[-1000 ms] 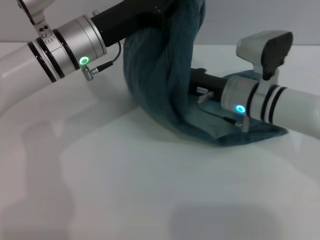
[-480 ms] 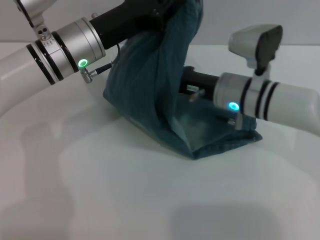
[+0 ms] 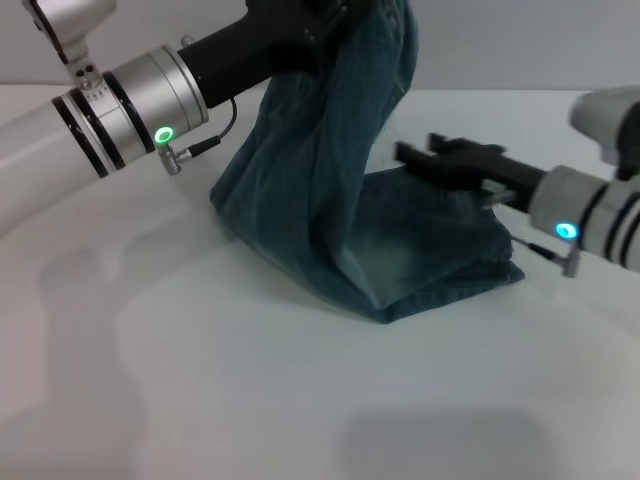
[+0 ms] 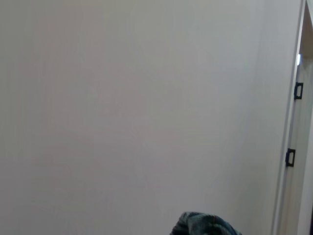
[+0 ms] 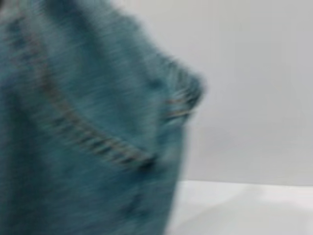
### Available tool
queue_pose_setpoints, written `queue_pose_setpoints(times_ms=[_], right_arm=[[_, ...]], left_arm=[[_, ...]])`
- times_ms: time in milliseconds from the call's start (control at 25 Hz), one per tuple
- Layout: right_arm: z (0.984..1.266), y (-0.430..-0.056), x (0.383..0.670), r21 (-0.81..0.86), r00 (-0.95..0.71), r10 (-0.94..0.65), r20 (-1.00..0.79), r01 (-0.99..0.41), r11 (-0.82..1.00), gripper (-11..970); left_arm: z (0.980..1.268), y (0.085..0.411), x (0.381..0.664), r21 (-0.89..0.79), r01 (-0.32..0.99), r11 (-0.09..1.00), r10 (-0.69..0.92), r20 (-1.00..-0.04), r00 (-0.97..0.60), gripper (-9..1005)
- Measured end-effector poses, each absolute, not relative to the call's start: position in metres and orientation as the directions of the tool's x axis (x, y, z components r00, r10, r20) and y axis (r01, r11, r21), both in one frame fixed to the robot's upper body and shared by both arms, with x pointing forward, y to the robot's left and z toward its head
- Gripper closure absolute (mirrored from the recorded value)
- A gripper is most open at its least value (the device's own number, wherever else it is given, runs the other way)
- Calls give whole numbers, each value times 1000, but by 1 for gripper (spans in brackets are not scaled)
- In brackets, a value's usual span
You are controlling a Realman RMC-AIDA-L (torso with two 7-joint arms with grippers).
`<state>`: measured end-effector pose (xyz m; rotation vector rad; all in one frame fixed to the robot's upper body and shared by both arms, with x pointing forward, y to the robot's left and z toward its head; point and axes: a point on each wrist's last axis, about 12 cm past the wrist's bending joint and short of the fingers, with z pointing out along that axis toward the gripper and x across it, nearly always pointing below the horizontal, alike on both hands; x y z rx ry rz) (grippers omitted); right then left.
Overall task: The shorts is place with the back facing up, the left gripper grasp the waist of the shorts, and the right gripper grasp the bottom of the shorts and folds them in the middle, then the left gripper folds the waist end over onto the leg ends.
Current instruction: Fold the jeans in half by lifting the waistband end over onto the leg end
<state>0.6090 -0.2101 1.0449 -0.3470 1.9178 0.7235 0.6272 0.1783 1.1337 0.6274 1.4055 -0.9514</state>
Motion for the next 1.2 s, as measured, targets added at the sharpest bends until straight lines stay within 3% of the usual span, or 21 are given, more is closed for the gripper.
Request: queue_pose_setpoints(times_ms=[520, 960, 1200], right_arm=[[1068, -300, 607, 245, -129, 216, -968, -295, 923, 387], [1070, -310, 611, 217, -96, 200, -975, -227, 950, 387], [1071, -310, 614, 209, -104, 190, -976, -216, 954, 387]], left_arm=[[1118, 176, 616, -180, 857, 483, -128, -983, -134, 874], [1116, 159, 598, -96, 936, 340, -75, -994, -74, 875], [1119, 158, 594, -65, 943, 327, -112, -993, -30, 855]])
